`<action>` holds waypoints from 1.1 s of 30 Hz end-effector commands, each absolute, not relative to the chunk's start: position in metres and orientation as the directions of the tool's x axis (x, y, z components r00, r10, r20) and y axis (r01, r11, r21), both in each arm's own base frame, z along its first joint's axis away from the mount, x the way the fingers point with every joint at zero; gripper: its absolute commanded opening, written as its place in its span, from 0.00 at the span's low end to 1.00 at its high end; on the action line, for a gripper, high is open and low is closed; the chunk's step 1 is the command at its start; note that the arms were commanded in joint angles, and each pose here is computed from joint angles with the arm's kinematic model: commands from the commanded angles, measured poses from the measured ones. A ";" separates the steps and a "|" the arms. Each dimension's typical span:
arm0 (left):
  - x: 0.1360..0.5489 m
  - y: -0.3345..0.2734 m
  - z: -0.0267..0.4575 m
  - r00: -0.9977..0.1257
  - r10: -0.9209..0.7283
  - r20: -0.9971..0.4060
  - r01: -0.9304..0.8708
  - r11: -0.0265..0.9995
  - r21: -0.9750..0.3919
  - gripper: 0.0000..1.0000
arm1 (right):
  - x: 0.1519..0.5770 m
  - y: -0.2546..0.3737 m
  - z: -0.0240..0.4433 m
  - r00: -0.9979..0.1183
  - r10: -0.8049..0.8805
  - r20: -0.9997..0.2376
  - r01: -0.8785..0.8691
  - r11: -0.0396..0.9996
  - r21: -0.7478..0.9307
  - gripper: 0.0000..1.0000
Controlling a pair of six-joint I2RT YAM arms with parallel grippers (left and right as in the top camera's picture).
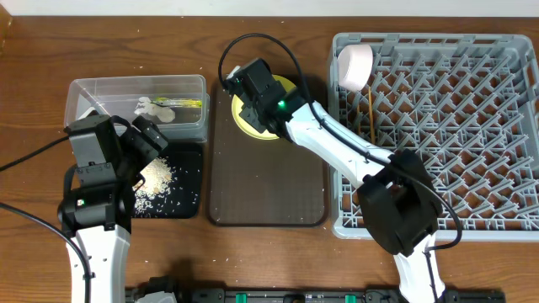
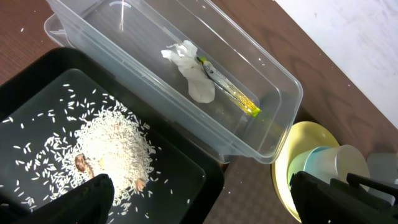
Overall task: Sort waste into correct bins and load items into the dishwasher rack
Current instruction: 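Move the right gripper to the white cup on the yellow plate and grasp it, then carry the white cup with the right gripper into the dish rack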
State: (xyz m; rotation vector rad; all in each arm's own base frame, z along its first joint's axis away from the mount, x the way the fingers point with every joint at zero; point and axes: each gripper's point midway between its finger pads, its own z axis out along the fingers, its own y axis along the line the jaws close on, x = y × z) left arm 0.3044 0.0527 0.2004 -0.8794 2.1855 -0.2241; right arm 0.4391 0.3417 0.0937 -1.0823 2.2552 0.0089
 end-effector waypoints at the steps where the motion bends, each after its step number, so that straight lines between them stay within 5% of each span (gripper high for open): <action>1: 0.306 0.056 0.209 -0.463 -0.653 -0.599 -0.521 0.747 -0.412 0.93 | 0.448 0.327 0.086 -0.488 -0.701 -0.520 -0.690 0.675 -0.262 0.23; 23: 0.306 0.056 0.209 -0.463 -0.653 -0.599 -0.521 0.747 -0.412 0.93 | 0.437 0.321 0.084 -0.525 -0.698 -0.487 -0.693 0.683 -0.232 0.01; 33: 0.306 0.056 0.209 -0.463 -0.653 -0.599 -0.521 0.747 -0.412 0.93 | 0.433 0.312 0.183 -0.536 -0.536 -0.652 -0.594 0.788 -0.159 0.01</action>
